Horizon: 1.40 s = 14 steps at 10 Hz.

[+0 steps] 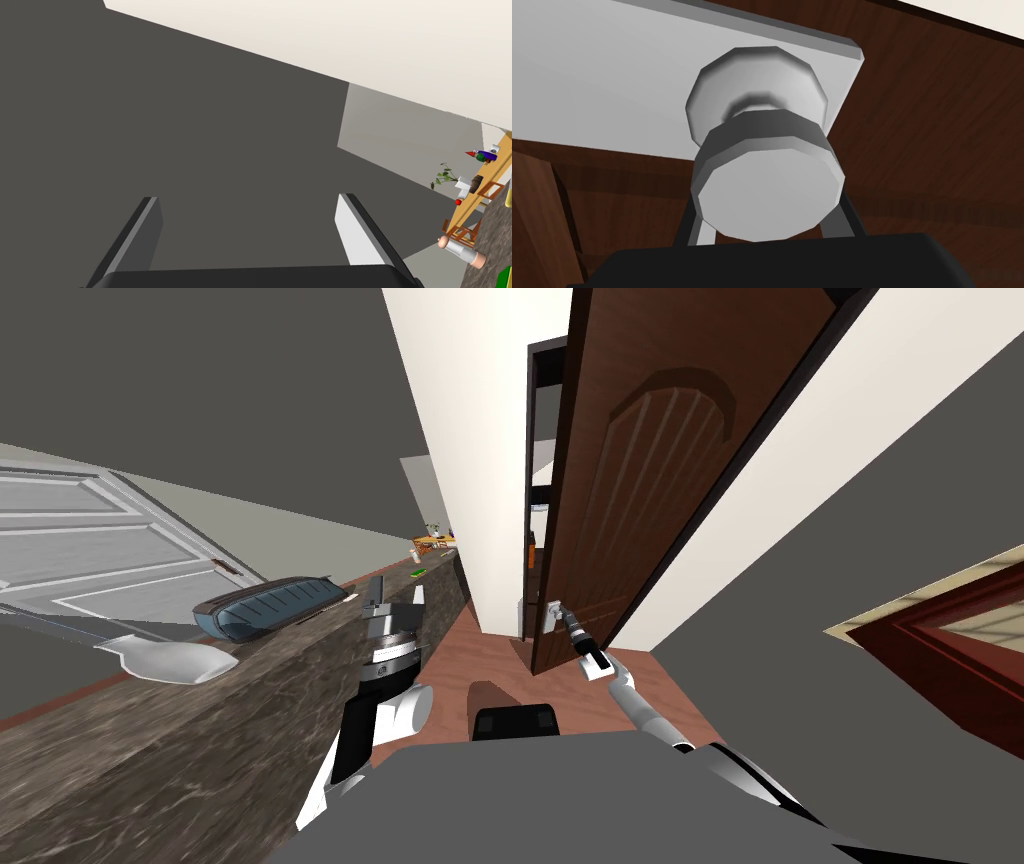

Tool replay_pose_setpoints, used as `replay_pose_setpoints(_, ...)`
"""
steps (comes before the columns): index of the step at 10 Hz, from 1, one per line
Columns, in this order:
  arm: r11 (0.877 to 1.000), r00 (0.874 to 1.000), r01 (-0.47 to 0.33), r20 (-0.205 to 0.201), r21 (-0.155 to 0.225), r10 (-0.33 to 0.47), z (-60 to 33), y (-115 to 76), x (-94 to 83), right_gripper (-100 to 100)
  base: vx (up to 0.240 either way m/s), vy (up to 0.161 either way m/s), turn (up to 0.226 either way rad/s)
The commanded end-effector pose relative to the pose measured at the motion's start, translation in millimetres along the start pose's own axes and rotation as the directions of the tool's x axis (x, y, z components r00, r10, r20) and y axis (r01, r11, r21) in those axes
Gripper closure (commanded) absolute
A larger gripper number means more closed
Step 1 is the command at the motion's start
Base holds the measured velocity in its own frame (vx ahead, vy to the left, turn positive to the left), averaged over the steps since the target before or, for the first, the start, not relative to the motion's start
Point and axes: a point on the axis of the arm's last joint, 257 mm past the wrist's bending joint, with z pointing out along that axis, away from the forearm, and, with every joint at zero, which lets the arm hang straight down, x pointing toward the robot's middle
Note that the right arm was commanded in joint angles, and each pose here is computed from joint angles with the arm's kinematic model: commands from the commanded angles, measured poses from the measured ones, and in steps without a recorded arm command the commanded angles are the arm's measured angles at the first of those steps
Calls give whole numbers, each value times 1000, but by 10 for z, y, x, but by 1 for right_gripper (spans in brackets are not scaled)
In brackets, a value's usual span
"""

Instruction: Pull the door open

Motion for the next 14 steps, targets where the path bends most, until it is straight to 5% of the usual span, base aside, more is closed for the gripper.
replay_pose_setpoints(1,999,999,-54,-11,-3,54,6,26,136,100,-37,-34,23)
replay_pose_setpoints(3,993,993,-120,-1,0,120,12,27,140,100,-36,-31,68)
replay_pose_setpoints(6,968,968,-250,18,1,250,25,27,151,100,-48,-52,75)
replay_pose_setpoints(7,952,951,-307,28,1,307,30,26,157,100,-54,-30,68)
replay_pose_setpoints(8,949,949,-314,28,0,314,30,26,157,100,-38,-29,6)
replay_pose_setpoints(9,928,927,-374,37,-1,373,36,25,164,100,-48,-41,97)
replay_pose_setpoints(10,926,926,-377,37,-1,376,36,25,164,100,-37,-33,37)
replay_pose_setpoints(11,900,899,-435,46,-3,435,41,24,171,100,-38,-38,55)
replay_pose_setpoints(12,899,898,-438,46,-4,437,41,24,171,100,-24,-35,65)
replay_pose_setpoints(13,869,868,-494,54,-7,494,46,22,179,100,-30,-40,49)
replay_pose_setpoints(14,868,867,-497,54,-7,496,46,22,179,100,-42,-37,45)
